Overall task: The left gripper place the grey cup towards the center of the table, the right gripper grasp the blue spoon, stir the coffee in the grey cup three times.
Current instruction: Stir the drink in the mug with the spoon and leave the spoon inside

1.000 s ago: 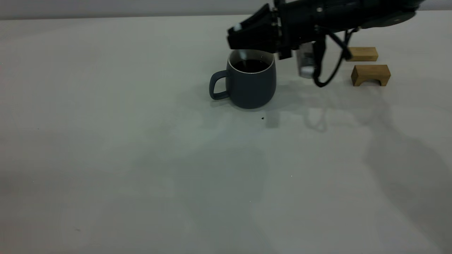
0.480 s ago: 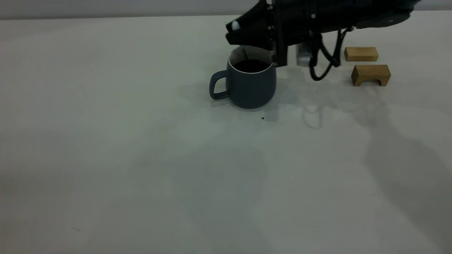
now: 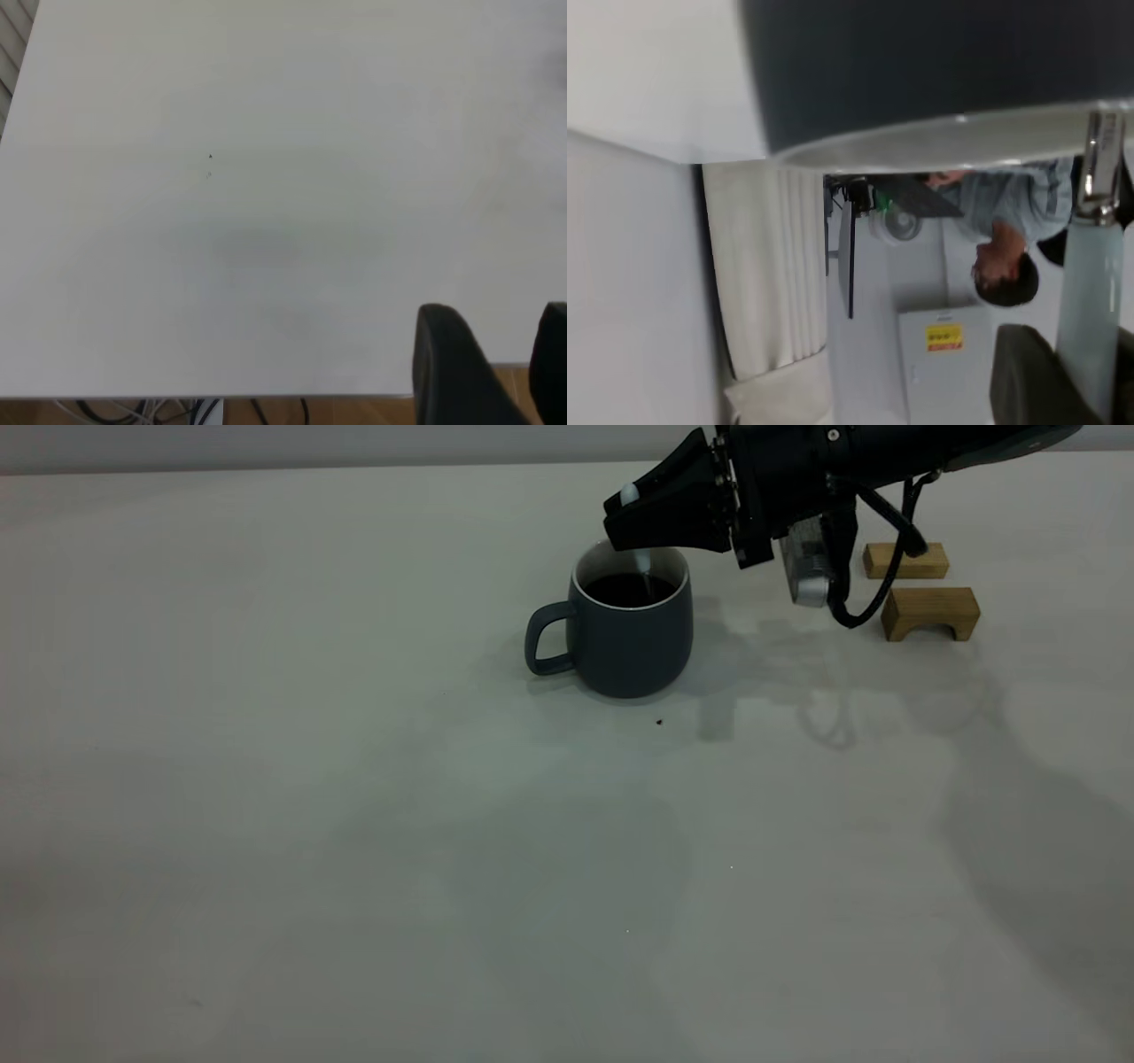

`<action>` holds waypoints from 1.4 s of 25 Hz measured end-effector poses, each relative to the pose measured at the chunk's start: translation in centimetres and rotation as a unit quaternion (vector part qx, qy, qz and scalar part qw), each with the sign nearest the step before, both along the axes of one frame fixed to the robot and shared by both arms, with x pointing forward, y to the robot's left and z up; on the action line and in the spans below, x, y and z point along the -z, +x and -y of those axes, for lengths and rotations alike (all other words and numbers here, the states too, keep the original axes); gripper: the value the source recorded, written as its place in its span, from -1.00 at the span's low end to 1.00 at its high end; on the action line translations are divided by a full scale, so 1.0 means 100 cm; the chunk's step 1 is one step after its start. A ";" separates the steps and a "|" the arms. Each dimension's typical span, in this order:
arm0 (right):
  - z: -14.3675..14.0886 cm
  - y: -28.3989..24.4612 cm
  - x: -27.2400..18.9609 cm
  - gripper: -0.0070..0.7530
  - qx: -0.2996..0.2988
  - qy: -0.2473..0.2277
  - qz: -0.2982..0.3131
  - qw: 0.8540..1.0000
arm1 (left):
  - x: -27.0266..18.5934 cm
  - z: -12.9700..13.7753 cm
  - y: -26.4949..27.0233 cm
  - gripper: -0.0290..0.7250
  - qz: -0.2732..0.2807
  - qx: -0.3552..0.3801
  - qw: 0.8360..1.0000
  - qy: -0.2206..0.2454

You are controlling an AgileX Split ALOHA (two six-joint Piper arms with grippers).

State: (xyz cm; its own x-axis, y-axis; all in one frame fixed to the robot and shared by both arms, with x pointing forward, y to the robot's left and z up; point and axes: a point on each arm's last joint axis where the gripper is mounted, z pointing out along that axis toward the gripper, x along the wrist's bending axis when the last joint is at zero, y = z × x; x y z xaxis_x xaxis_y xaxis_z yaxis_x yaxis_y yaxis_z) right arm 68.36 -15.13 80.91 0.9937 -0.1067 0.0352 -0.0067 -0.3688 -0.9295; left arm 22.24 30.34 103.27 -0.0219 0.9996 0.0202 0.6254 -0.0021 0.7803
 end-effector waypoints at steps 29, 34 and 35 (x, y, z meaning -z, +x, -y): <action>0.002 0.009 0.002 -0.61 -0.016 -0.040 0.170 0.984 | 0.000 0.000 0.000 -0.14 0.000 0.000 1.000 0.000; 0.002 0.008 0.003 -0.61 -0.027 -0.046 0.172 0.984 | 0.000 0.000 0.000 -0.14 0.000 0.000 1.000 0.000; 0.002 0.007 0.003 -0.61 -0.028 -0.046 0.173 0.983 | 0.000 0.000 0.000 -0.14 0.000 0.000 1.000 0.000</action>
